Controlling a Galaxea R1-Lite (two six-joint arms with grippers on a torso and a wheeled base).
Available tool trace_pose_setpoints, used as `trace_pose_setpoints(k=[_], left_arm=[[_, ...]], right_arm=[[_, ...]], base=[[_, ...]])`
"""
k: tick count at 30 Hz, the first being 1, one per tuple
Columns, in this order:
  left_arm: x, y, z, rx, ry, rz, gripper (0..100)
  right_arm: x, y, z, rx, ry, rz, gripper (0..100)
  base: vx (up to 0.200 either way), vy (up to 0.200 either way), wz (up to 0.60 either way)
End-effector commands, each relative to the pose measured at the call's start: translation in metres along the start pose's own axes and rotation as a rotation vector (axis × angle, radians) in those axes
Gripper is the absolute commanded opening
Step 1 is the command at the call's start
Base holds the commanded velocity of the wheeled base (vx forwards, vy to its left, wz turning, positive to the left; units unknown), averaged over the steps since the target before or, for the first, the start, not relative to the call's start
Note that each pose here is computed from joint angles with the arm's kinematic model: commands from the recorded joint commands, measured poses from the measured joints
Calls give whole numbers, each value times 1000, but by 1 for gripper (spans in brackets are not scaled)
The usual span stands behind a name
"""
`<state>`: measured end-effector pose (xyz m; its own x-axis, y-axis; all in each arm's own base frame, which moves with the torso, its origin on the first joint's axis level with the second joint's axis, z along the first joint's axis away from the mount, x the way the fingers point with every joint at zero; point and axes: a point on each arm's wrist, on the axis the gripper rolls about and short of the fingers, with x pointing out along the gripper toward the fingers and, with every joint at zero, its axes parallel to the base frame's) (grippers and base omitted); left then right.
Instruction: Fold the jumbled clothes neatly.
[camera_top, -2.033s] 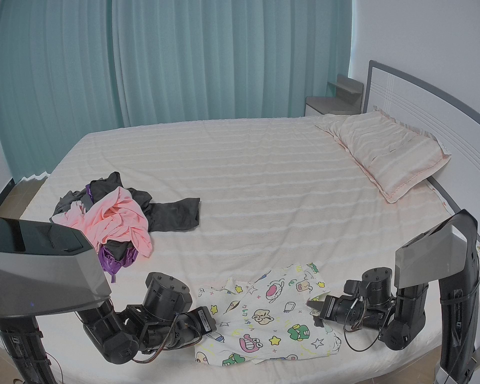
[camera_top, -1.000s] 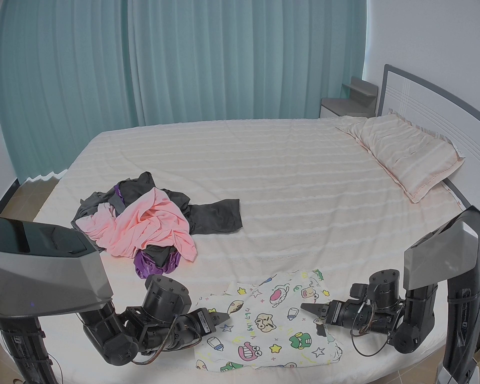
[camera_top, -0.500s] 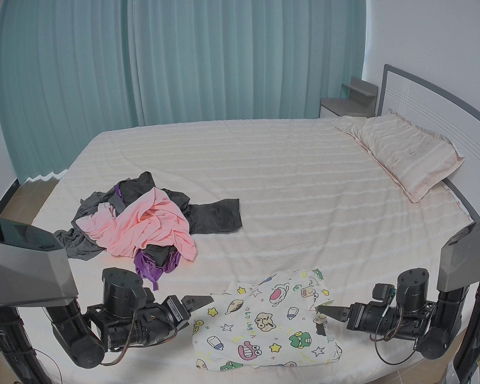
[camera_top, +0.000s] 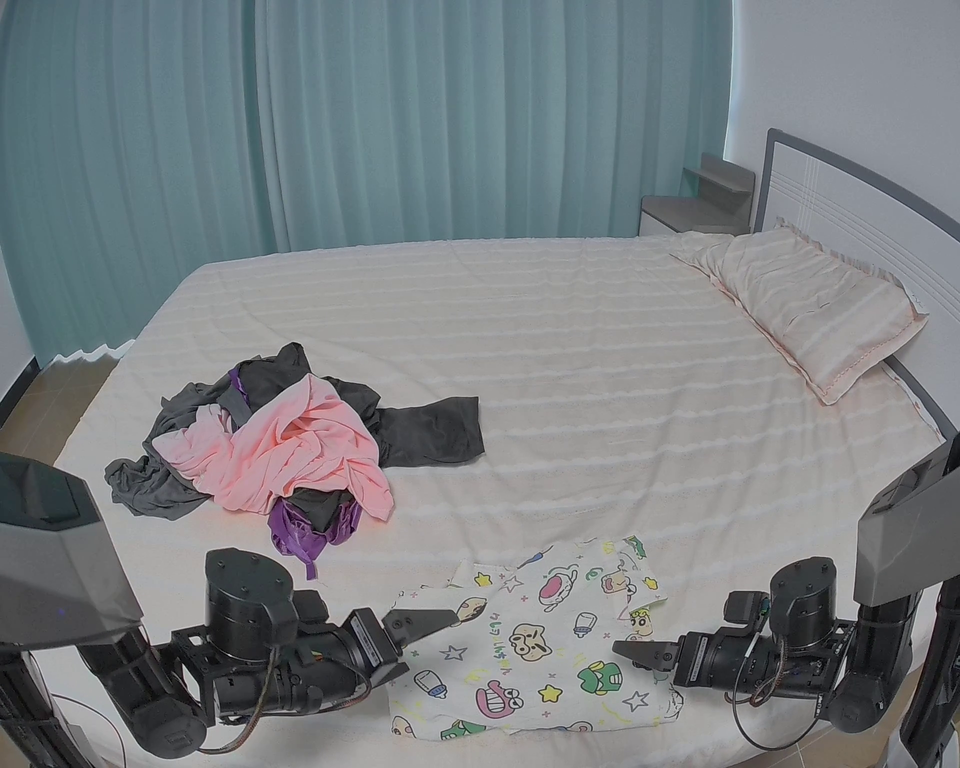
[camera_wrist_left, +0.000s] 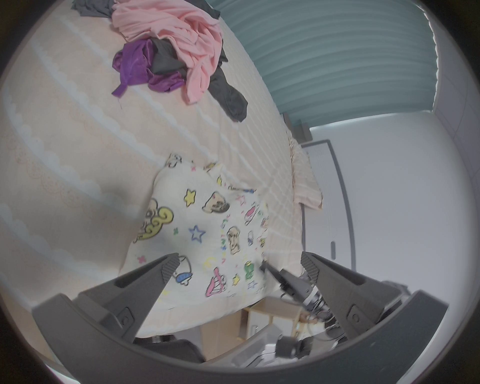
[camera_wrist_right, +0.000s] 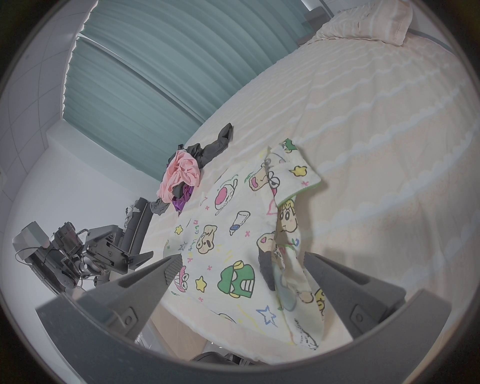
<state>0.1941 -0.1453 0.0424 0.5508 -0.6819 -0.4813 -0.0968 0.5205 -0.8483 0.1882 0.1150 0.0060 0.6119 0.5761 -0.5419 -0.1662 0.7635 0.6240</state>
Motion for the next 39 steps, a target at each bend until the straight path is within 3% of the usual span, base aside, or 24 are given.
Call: trace_pose_setpoints(k=[1, 12, 20, 28, 34, 39], left_arm=[[12, 14, -16, 49, 69, 77, 100], [19, 30, -43, 197, 97, 204, 100], [14, 32, -45, 201, 110, 211, 100], [1, 18, -19, 146, -10, 140, 100], [4, 20, 7, 48, -103, 126, 100], [3, 20, 21, 27, -125, 103, 100]], right_arm=[[1, -2, -3, 3, 14, -8, 100], [2, -6, -7, 7, 33, -29, 100], [-9, 4, 6, -9, -81, -24, 100], [-17, 16, 5, -29, -77, 16, 100], [-22, 24, 5, -41, -86, 47, 100], [-22, 29, -12, -65, 25, 28, 100]], base=[[0, 0, 0], [0, 0, 0], [0, 0, 0], [0, 0, 0], [0, 0, 0], [0, 0, 0]])
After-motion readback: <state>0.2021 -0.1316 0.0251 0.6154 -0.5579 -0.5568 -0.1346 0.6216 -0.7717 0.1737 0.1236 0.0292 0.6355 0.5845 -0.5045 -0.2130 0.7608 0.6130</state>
